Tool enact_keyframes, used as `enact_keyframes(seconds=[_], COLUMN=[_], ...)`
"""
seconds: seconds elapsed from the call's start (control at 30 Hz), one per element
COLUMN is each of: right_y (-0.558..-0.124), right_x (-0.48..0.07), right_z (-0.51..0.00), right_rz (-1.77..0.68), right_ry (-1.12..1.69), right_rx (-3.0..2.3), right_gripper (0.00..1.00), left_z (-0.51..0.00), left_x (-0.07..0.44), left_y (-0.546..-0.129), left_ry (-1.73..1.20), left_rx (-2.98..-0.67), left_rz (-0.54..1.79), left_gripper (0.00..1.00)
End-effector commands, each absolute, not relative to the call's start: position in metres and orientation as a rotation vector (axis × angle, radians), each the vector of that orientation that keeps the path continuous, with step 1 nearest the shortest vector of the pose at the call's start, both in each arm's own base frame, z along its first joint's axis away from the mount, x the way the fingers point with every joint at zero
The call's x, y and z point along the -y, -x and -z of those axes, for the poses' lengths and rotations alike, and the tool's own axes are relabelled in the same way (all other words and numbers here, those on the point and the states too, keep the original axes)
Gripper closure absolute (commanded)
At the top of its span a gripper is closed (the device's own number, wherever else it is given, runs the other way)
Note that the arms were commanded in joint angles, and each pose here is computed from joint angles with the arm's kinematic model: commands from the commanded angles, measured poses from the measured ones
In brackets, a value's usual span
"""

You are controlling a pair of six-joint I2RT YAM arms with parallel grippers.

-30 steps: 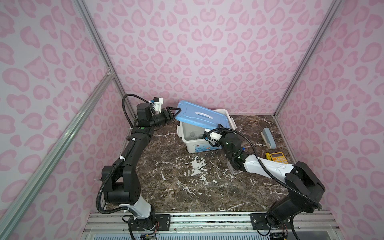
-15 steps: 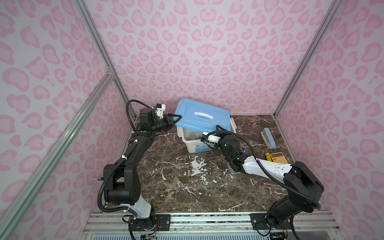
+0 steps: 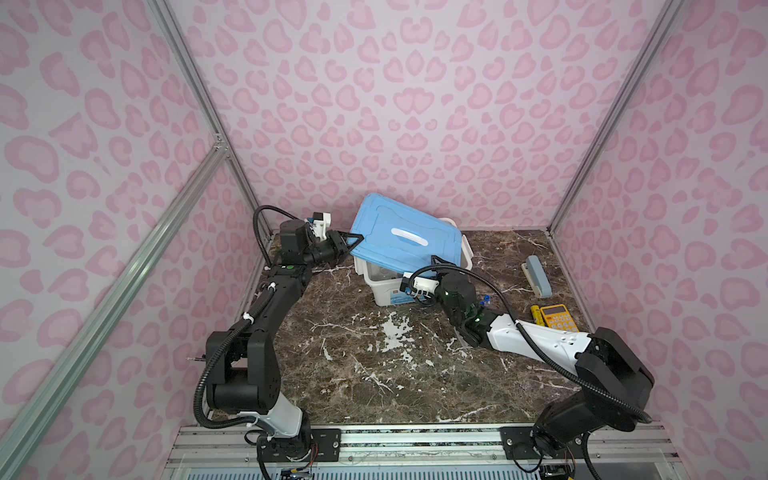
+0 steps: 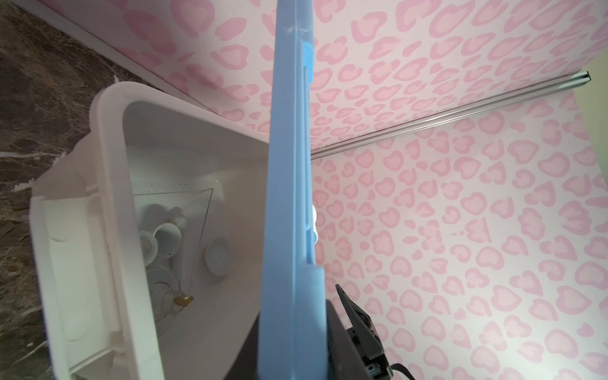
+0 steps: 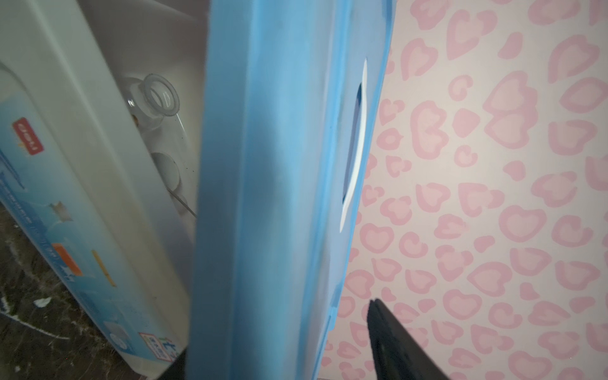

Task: Organize the chemistry lab equipment
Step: 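Lower the blue lid onto the bin with right gripper, then press the lid down on the bin with both grippers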

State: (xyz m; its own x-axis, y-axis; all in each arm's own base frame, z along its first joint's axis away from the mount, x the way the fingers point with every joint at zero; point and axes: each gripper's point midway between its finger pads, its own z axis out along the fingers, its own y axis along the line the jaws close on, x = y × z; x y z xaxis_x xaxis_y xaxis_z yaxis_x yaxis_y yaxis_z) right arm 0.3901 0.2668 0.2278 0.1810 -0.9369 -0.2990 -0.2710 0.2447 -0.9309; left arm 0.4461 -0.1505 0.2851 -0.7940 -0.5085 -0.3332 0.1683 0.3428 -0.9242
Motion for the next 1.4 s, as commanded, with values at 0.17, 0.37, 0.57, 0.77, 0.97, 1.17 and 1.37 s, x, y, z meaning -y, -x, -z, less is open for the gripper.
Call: enact_keyframes(seconds=[0.17, 0.37, 0.57, 0.77, 0.97, 1.17, 1.37], right_y=[-0.379, -0.371, -0.363, -0.352, -0.354, -0.389, -0.428], right_x=[-0.273, -0.275, -0.269, -0.262, -0.242, -0.193, -0.15], right_z=[-0.228, -0.223, -0.231, -0.248, -0.276, -0.289, -0.276], right_rz=[0.659, 0.58, 0.471, 0.286, 0.066, -0.178, -0.356], right_ry=[1.278, 1.282, 1.228, 1.134, 0.951, 0.638, 0.334], right_rx=[-1.374, -1.435, -1.508, -1.589, -1.649, -1.802, -1.952], right_gripper=[0.27, 0.23, 0.22, 0.2, 0.19, 0.18, 0.17], left_z=[-0.318, -0.322, -0.326, -0.336, -0.343, -0.35, -0.352], left_x=[0.139, 0.139, 0.145, 0.151, 0.157, 0.162, 0.168], left_y=[-0.457, -0.459, -0.458, -0.455, -0.451, -0.447, -0.442], left_ry=[0.338, 0.373, 0.374, 0.359, 0.344, 0.348, 0.352], left_rx=[-1.841, -1.782, -1.733, -1.695, -1.671, -1.644, -1.627], left_rz=[1.479, 1.528, 1.561, 1.586, 1.584, 1.602, 1.608], left_gripper=[0.83, 0.86, 0.89, 0.89, 0.9, 0.9, 0.9])
